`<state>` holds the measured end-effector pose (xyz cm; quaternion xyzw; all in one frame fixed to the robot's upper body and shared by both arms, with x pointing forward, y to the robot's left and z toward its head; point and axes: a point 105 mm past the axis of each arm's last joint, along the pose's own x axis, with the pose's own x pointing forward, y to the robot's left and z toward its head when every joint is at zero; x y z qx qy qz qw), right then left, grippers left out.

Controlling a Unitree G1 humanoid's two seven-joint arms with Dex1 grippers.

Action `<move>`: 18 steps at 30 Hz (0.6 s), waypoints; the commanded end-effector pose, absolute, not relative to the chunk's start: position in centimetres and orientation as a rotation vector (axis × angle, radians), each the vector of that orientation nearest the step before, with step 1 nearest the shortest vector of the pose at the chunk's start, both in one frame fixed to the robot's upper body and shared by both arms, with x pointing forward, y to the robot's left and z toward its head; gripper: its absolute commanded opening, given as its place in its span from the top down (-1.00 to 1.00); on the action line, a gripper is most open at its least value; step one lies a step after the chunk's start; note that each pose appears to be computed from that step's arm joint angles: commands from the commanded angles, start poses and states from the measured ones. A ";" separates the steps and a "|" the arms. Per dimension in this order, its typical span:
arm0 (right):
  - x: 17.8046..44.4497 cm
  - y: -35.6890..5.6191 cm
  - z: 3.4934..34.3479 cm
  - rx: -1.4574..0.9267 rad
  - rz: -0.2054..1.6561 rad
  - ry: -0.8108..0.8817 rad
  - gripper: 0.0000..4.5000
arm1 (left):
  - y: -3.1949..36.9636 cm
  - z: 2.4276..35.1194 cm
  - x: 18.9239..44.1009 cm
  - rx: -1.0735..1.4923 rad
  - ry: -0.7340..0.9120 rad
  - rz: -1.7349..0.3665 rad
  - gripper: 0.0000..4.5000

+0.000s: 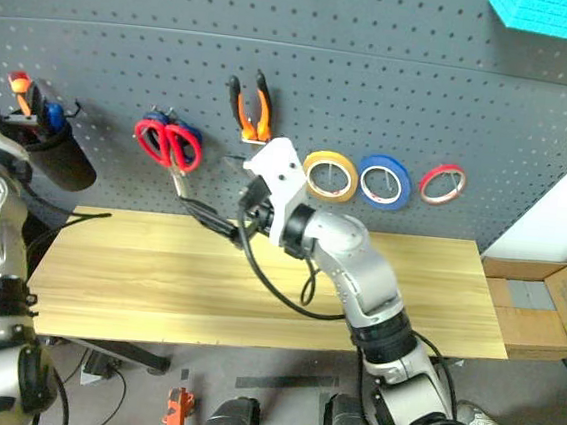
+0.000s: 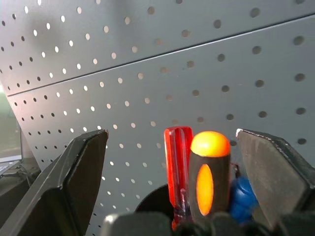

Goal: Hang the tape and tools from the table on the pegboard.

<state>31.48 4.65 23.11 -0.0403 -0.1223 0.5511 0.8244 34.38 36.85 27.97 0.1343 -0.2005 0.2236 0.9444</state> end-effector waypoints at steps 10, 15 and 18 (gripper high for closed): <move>31.7 -4.6 17.8 -0.153 0.877 -0.117 -1.00 | 24.7 20.6 30.9 0.057 -0.213 0.145 -0.99; 32.8 -6.2 14.0 -0.168 0.731 -0.001 -1.00 | 22.0 14.0 31.7 -0.001 0.023 0.152 -0.99; 34.0 -10.4 8.8 -0.181 0.522 0.173 -1.00 | 20.1 9.9 32.4 0.000 0.126 0.083 -0.99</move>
